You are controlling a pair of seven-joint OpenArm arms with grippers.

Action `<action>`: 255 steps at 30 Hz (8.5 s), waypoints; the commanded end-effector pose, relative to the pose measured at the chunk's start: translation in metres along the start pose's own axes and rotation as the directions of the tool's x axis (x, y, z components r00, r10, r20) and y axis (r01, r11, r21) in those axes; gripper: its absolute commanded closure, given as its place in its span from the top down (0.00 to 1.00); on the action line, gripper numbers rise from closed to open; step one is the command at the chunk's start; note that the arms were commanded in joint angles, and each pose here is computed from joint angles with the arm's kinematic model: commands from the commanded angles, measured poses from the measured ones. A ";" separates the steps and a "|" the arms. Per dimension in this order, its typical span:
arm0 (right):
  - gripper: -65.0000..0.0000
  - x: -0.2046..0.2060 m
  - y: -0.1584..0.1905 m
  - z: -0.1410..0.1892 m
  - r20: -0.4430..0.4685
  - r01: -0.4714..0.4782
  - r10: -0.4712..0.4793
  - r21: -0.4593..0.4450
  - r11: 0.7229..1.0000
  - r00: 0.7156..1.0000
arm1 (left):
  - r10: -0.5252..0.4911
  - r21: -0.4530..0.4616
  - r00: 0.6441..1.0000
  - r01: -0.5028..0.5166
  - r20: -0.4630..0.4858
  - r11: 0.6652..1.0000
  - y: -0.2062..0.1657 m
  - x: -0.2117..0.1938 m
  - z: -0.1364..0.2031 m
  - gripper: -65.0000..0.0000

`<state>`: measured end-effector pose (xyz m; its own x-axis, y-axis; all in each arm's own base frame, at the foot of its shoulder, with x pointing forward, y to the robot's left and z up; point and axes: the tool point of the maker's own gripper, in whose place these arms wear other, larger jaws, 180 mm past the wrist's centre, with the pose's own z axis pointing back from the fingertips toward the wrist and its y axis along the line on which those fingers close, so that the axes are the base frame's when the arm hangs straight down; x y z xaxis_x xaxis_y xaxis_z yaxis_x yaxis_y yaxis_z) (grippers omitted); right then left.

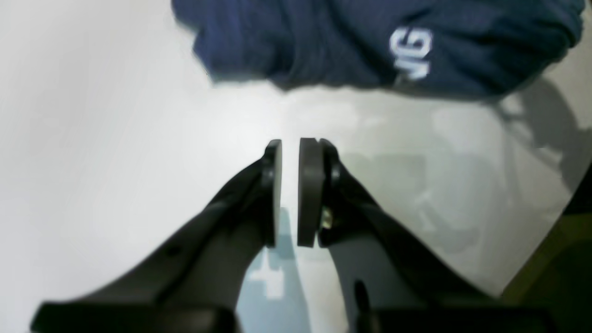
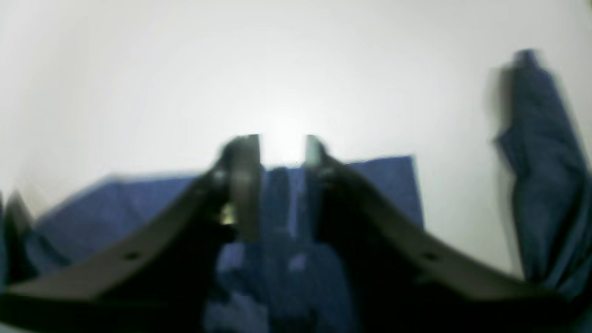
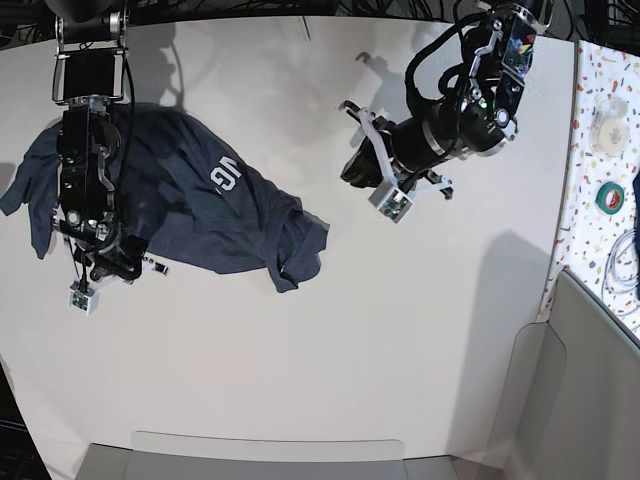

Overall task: Layout the t-shirt on the table in an organized manner, then fold the t-shirt properly
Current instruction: 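Release the shirt with the right gripper and regrasp its edge, then lift the shirt with the right gripper and swing it toward the left gripper, then lower the shirt with the right gripper and pull it back, then grasp the shirt middle with the left gripper near the right gripper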

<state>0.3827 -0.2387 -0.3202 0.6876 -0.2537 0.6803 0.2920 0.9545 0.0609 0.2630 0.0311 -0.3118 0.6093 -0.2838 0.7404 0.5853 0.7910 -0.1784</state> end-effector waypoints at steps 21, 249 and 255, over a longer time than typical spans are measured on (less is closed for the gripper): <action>0.64 -0.037 -0.081 -0.038 -0.138 -0.253 0.261 0.076 0.965 0.955 | 0.062 0.045 0.998 -0.062 0.016 0.997 0.014 -0.013 0.012 0.08; 0.64 -0.076 0.016 -0.044 -0.157 -0.391 0.388 0.007 0.920 0.908 | -0.324 0.412 0.938 0.347 -0.128 0.843 0.043 0.150 -0.159 0.34; 0.64 -0.074 0.017 -0.044 -0.153 -0.391 0.387 0.006 0.920 0.909 | -0.260 0.450 0.955 0.298 -0.145 0.842 0.047 0.145 -0.156 0.35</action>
<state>0.3788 -0.2012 -0.3935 0.7928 0.1003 0.6012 0.0021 0.9859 -0.1672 0.4491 -0.0480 -0.3406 0.5554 -0.5637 0.6113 0.4501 0.8220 0.3489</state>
